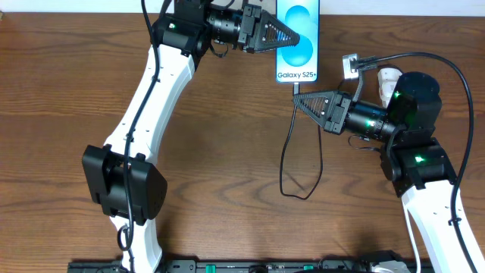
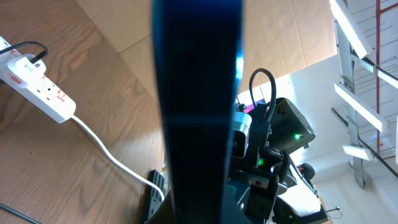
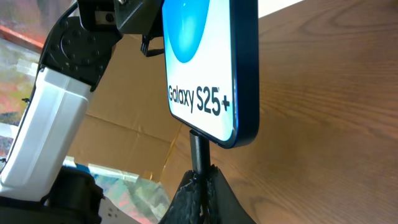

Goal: Plug charger to phone and switch on socket
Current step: 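Hold the plug seated in the port while the left gripper holds the phone, then lower the plugged phone flat onto the table with the left gripper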

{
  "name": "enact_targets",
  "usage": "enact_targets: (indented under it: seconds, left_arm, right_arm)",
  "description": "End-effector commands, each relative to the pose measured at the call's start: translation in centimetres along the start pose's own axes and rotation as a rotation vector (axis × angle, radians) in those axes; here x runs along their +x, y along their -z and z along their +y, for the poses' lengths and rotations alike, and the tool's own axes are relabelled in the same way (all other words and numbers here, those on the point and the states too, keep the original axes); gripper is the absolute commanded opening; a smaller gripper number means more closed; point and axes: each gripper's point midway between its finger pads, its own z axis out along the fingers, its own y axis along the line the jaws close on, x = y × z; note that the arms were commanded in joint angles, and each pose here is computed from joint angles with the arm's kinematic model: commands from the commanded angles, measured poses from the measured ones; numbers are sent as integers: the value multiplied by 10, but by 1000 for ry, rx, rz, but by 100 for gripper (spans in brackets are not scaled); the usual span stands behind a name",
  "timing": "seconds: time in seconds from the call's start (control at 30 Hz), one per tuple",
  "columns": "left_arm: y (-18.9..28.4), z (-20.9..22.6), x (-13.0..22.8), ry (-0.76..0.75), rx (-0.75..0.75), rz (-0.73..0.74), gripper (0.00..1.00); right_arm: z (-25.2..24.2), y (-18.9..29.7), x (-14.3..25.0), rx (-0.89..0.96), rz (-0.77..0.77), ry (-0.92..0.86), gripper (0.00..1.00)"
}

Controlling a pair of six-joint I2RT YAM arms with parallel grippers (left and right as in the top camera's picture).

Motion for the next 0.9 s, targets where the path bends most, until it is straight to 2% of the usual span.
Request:
enact_targets:
  seconds: [0.0,0.1,0.23,0.37,0.43,0.57,0.7,0.87]
  left_arm:
    - [-3,-29,7,-65,48,37,8]
    - [-3,-27,5,-65,35,27,7]
    - [-3,-22,1,-69,7,4,7]
    - [0,-7,-8,-52,-61,-49,8]
    - [4,9,-10,-4,-122,-84,7]
    - [19,57,2,100,-306,-115,7]
    - [34,110,38,245,-523,-64,8]
    - [28,139,83,339,-560,80,7]
  right_arm:
    - [0,3,-12,25,-49,34,7]
    - [-1,3,-11,27,-47,44,12]
    - [-3,3,-8,36,-37,43,43]
    - [-10,3,-1,56,-13,23,70]
    - [-14,4,5,72,6,21,80]
    - [-30,6,15,140,32,-7,89]
    - [-42,9,23,193,57,11,98]
    - [-60,14,33,281,81,5,98]
